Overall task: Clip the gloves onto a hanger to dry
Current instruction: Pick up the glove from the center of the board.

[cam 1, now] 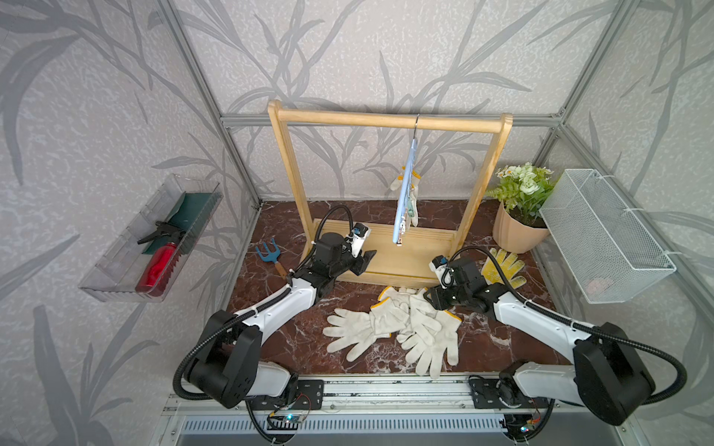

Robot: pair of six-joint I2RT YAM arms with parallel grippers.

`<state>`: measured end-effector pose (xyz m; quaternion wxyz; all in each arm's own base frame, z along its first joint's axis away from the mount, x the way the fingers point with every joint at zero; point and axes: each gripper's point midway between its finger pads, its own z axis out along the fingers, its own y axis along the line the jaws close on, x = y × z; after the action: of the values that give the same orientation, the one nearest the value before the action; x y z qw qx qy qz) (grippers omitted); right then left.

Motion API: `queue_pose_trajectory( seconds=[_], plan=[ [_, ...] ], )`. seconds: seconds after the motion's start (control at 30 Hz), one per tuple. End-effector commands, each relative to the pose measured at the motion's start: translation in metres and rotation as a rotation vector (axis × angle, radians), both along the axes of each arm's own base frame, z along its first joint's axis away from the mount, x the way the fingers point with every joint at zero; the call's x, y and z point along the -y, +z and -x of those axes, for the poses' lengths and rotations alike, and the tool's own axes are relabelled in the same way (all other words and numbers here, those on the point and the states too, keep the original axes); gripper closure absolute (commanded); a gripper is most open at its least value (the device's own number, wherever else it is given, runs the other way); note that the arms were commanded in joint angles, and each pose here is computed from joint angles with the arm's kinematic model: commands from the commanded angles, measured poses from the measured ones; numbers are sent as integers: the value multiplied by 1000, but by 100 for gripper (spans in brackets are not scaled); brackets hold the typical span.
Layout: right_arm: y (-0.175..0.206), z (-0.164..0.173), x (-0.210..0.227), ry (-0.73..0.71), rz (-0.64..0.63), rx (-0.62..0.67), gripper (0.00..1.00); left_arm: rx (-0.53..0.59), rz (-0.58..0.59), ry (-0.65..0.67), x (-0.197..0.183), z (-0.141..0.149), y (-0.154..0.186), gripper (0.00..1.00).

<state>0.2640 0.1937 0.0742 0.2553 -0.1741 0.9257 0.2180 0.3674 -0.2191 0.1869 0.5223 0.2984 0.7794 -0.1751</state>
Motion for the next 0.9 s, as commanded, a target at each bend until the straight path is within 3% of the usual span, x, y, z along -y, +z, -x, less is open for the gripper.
queue_pose_trajectory(
  seconds=[0.0, 0.13, 0.33, 0.4, 0.53, 0.63, 0.87],
  plan=[
    [-10, 9, -3, 9, 17, -53, 49, 21, 11, 0, -1, 10, 4, 42],
    [-21, 5, 7, -42, 91, -69, 45, 9, 10, 0, -1, 18, -2, 42],
    [-28, -2, -5, -11, 84, -98, 46, 1, 3, -5, -3, 25, -6, 42],
    [-32, -1, -11, 14, 87, -107, 51, -2, 1, -6, -3, 27, -6, 42],
    [-28, 5, -27, 86, 71, -106, 80, -4, 12, 2, -4, 29, -6, 42],
    [-9, 6, -37, 129, 32, -63, 96, -9, 13, 12, -7, 30, -7, 42],
    [63, 6, -70, 281, -136, 69, 100, -8, 12, 72, -15, 25, -3, 42]
  ],
)
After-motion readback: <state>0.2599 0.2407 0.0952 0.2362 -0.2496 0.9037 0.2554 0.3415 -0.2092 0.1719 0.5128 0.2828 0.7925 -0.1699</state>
